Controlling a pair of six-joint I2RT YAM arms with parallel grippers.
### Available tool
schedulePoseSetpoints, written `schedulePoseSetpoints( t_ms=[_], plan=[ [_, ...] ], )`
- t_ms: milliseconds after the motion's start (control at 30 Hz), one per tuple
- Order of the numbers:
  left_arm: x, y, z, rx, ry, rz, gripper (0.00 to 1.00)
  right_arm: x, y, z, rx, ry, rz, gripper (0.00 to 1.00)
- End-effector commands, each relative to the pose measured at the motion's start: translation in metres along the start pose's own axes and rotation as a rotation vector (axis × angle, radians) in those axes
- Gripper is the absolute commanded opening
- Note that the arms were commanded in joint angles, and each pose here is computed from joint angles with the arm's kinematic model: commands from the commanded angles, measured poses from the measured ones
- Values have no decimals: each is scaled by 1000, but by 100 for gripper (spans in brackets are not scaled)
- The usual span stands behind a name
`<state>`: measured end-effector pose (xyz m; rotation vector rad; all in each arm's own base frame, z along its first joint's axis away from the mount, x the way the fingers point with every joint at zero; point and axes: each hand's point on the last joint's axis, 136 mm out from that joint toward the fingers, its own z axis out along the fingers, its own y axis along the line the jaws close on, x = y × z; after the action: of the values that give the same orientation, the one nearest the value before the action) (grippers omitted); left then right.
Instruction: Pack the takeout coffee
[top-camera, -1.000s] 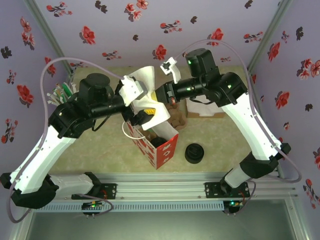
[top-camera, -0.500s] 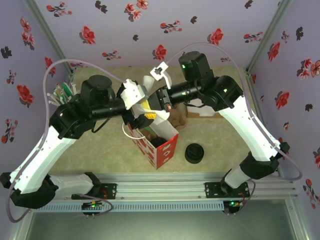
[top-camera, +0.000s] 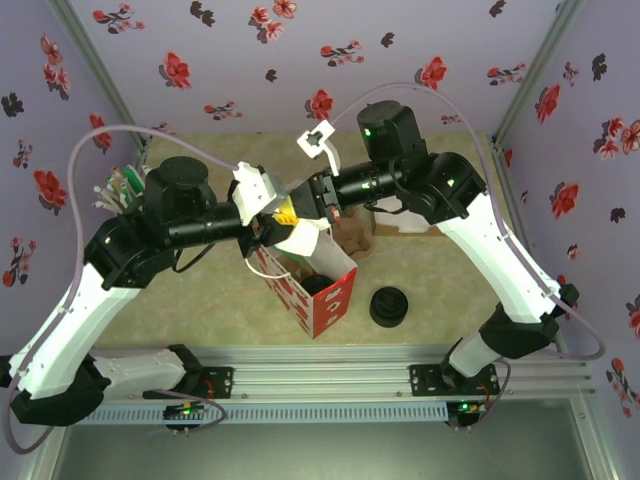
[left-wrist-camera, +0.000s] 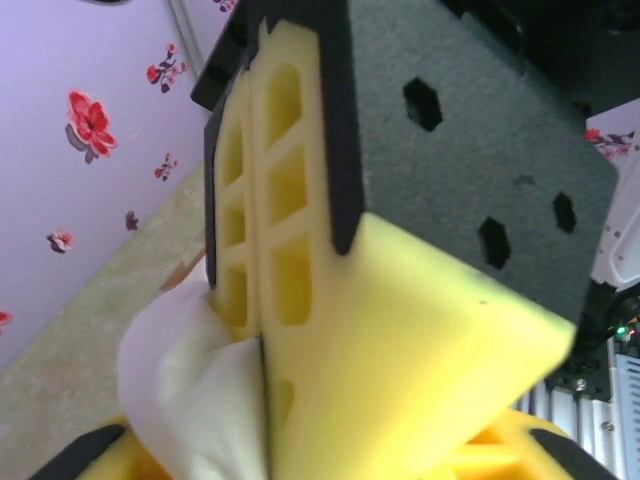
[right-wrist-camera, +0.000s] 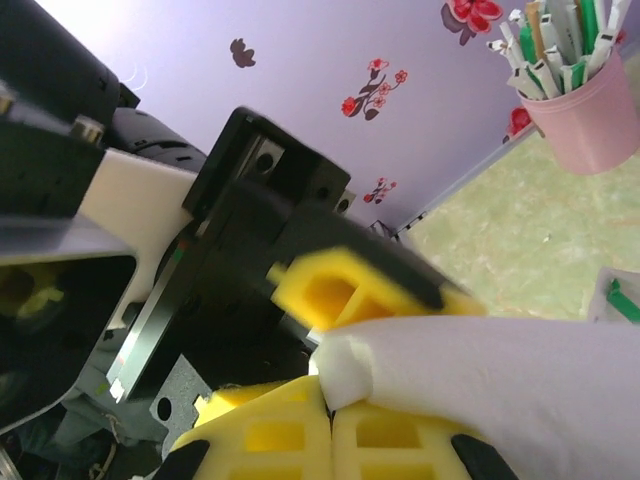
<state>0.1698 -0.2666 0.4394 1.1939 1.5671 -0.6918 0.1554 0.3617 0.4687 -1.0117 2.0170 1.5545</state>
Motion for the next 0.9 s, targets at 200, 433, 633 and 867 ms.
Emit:
schedulePoseSetpoints(
  t_ms=[200, 433, 633, 867],
  plan=[
    [3, -1, -5, -18, -5, -42, 2, -11, -3, -17, 94, -66, -21, 53],
    [24, 22, 1, -145, 102, -207, 0, -14, -30, -67, 283, -208, 15, 94],
    [56, 43, 19, -286, 253, -525, 0, -8, -74, -112, 531, -329, 86, 99],
    [68, 52, 17, -426, 280, -810, 0, 9, -106, -121, 662, -315, 132, 99]
  ],
)
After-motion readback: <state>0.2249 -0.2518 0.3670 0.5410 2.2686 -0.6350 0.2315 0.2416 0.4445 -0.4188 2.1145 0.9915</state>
